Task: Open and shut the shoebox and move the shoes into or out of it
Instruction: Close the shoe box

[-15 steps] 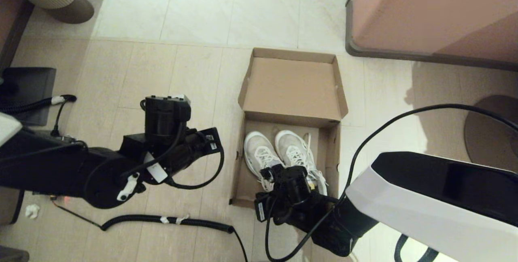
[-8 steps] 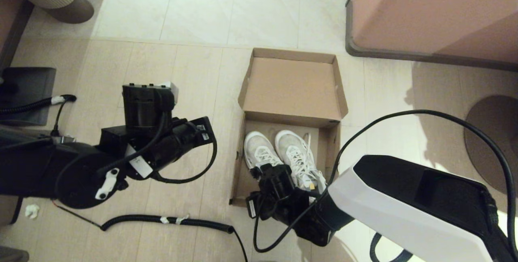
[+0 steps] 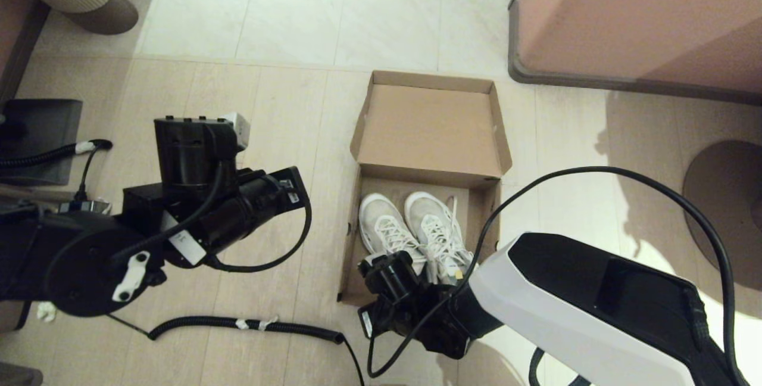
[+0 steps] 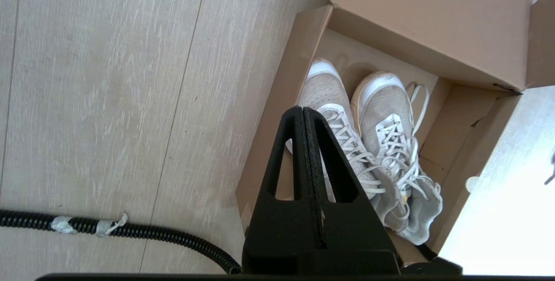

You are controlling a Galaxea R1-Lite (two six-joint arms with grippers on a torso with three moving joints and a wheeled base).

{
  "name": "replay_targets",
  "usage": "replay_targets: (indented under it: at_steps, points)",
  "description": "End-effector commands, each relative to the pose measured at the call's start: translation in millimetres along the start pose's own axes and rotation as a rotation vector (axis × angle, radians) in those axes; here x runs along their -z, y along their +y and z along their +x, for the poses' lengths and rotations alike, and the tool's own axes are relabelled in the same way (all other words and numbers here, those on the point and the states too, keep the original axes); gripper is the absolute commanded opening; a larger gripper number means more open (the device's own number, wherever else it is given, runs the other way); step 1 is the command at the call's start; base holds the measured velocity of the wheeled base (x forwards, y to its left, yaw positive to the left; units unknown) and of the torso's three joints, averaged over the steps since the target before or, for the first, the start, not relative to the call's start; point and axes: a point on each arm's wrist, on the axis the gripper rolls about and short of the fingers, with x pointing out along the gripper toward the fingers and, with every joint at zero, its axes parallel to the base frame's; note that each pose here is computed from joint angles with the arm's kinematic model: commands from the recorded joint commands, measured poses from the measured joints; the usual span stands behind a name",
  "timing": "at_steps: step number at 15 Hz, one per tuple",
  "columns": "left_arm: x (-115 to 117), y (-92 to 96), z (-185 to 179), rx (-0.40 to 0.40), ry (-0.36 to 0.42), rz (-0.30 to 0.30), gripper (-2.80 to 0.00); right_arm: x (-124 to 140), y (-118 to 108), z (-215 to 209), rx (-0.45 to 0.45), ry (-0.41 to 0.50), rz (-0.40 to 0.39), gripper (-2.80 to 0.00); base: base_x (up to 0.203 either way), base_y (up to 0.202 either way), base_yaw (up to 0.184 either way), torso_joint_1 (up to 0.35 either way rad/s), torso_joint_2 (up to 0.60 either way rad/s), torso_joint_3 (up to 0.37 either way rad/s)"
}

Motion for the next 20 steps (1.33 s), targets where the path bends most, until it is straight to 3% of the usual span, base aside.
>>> replay_targets:
  at_steps: [1, 14, 17, 20]
  points:
    - [-3, -0.2, -3, 0.003, -0.013, -0.007, -2.8, -1, 9, -2, -0.015, -0.001, -0.01, -2.8, 0.0, 0.0, 0.0, 0.0, 0.0, 0.0]
    - [-4, 11.3, -12, -0.019, -0.015, -0.011, -2.8, 19, 28, -14, -0.022, 0.129, -0.056, -2.8, 0.0, 0.0, 0.0, 0.0, 0.0, 0.0]
    - [-7, 16.2, -14, -0.035, -0.021, -0.013, -2.8, -2, 31, -31, -0.038, 0.07, -0.044, -2.8, 0.0, 0.0, 0.0, 0.0, 0.0, 0.0]
    - [8, 33.6, -5, -0.101, 0.029, -0.004, -2.8, -19, 34, -40, -0.036, 0.071, -0.04, -2.8, 0.0, 0.0, 0.0, 0.0, 0.0, 0.0]
